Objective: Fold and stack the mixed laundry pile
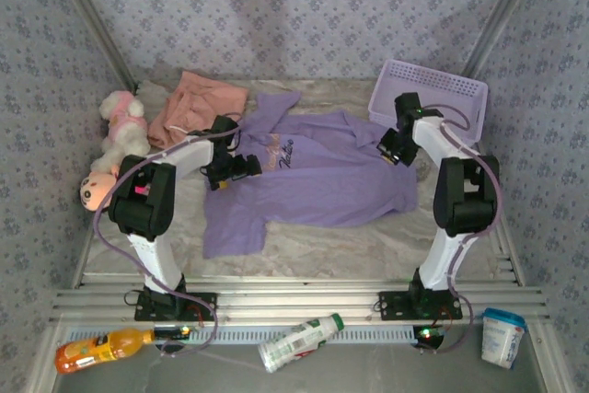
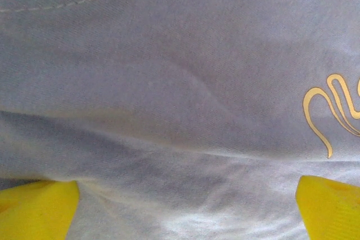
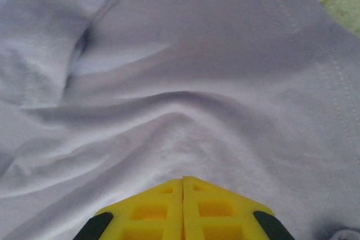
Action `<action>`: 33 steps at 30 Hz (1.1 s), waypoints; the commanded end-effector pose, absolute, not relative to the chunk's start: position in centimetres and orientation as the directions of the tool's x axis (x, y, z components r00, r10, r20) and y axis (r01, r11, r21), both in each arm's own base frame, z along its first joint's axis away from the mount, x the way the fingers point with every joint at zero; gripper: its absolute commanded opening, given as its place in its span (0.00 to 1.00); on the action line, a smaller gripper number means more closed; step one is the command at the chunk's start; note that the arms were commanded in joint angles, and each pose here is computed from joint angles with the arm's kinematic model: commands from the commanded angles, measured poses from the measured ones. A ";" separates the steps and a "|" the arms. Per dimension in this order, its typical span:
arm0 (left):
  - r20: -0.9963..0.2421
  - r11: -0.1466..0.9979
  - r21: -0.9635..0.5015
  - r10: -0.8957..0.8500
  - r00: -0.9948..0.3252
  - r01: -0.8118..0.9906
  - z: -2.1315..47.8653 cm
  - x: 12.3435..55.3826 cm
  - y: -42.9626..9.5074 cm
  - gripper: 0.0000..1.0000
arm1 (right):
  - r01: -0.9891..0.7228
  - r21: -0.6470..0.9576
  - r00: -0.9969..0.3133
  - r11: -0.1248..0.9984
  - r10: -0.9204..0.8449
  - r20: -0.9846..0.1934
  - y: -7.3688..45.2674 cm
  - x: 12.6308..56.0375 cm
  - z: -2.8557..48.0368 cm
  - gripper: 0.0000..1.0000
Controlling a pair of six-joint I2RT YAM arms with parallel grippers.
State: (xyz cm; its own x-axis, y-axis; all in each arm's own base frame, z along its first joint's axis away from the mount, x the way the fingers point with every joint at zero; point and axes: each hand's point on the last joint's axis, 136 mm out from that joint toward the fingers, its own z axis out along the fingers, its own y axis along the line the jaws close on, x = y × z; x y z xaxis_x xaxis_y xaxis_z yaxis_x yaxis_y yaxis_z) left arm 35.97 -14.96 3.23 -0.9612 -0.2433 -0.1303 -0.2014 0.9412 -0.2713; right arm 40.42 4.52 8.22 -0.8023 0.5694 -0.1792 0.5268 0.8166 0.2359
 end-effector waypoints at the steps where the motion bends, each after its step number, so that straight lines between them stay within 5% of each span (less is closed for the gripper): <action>1: -0.102 0.950 -0.237 -0.234 -0.967 -0.205 2.6 34.7 -14.5 1.00 | 0.501 0.166 -0.832 0.849 0.526 -0.178 4.1 36.7 9.4 0.16; 10: -0.107 0.948 -0.249 -0.229 -0.968 -0.197 3.0 35.2 -14.8 1.00 | 0.684 0.226 -0.695 0.693 0.714 -0.087 2.9 26.2 7.6 0.63; 23: -0.088 0.948 -0.248 -0.224 -0.970 -0.197 2.6 35.0 -14.7 0.99 | 0.839 0.465 -0.290 0.282 0.955 -0.054 2.3 27.6 4.3 0.62; 29: -0.093 0.947 -0.248 -0.231 -0.969 -0.202 2.9 35.1 -14.5 1.00 | 0.853 0.476 -0.207 0.214 0.976 -0.068 0.7 27.9 4.1 0.58; 33: -0.091 0.948 -0.245 -0.233 -0.968 -0.205 2.9 35.0 -14.4 1.00 | 0.847 0.485 -0.206 0.219 0.975 -0.080 -0.4 28.2 4.2 0.43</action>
State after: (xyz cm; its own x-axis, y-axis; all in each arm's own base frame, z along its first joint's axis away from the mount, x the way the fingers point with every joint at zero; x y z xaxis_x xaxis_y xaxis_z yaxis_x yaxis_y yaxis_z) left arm 35.97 -14.92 3.24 -0.9625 -0.2375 -0.1315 -0.1957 0.9427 -0.2703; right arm 28.01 0.66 4.22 -0.2490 0.9665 -0.0628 0.8431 0.2483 0.4770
